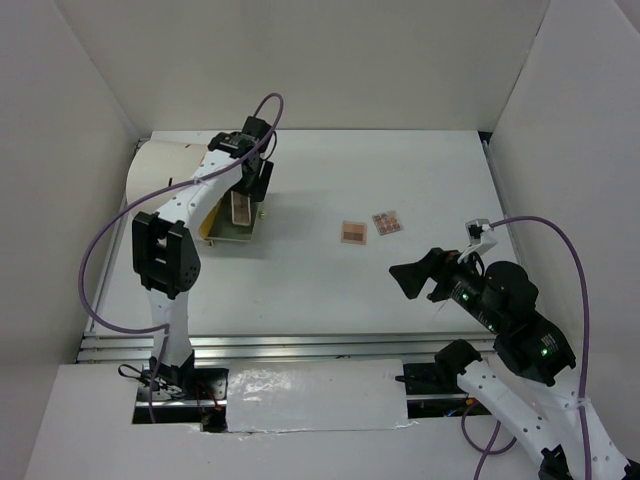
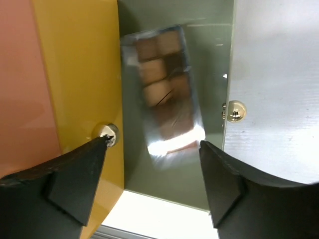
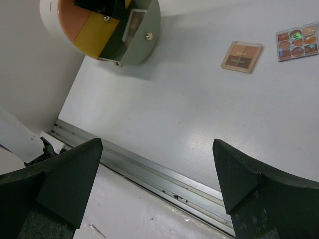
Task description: Organize the makeup
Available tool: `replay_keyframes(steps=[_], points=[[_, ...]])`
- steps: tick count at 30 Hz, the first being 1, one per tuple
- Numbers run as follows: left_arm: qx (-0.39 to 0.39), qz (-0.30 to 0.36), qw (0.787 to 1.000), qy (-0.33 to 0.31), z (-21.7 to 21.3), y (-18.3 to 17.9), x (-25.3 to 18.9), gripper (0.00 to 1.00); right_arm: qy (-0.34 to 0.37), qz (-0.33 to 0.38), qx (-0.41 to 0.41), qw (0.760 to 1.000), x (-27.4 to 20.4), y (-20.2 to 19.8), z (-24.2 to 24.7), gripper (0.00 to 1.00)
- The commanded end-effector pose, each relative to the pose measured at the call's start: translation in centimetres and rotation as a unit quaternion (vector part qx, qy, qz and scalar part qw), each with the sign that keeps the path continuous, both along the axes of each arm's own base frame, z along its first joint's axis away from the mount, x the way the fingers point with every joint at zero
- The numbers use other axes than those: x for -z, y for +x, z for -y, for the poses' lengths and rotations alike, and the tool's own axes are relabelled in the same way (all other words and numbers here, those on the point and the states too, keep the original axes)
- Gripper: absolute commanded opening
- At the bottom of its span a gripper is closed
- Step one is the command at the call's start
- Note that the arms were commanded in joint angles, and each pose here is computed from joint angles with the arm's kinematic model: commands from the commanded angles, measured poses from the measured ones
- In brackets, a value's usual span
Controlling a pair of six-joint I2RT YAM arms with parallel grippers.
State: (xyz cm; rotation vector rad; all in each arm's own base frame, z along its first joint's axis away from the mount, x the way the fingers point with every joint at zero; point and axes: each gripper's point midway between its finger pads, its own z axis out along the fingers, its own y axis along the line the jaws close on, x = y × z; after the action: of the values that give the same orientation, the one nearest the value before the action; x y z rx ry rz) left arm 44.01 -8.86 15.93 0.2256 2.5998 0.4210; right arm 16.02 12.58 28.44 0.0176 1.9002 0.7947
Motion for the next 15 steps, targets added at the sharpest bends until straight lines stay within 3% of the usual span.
replay_keyframes(steps=[1, 2, 8, 13, 15], points=[[-0.003, 0.052, 0.998, -0.031, 0.7, 1.0, -3.9, 0.92, 0.010, 0.018, -0.001, 1.000, -0.9, 0.6, -0.4, 1.00], [0.000, 0.065, 0.997, -0.043, 1.2, 1.3, -4.6, 0.99, 0.010, 0.018, -0.001, 1.000, -1.0, 0.6, -0.4, 1.00], [0.013, 0.091, 0.990, -0.106, 3.8, 1.1, -7.8, 0.99, 0.013, 0.023, 0.003, 1.000, -1.2, 0.8, -0.3, 1.00], [0.107, 0.123, 0.959, -0.230, 15.9, -0.5, -10.3, 0.99, 0.028, 0.025, 0.023, 0.999, -1.8, 1.1, 0.0, 1.00], [0.126, 0.094, 0.957, -0.243, 20.2, -1.2, -7.9, 0.99, 0.030, 0.030, 0.056, 0.998, -2.5, 1.2, 1.3, 1.00]])
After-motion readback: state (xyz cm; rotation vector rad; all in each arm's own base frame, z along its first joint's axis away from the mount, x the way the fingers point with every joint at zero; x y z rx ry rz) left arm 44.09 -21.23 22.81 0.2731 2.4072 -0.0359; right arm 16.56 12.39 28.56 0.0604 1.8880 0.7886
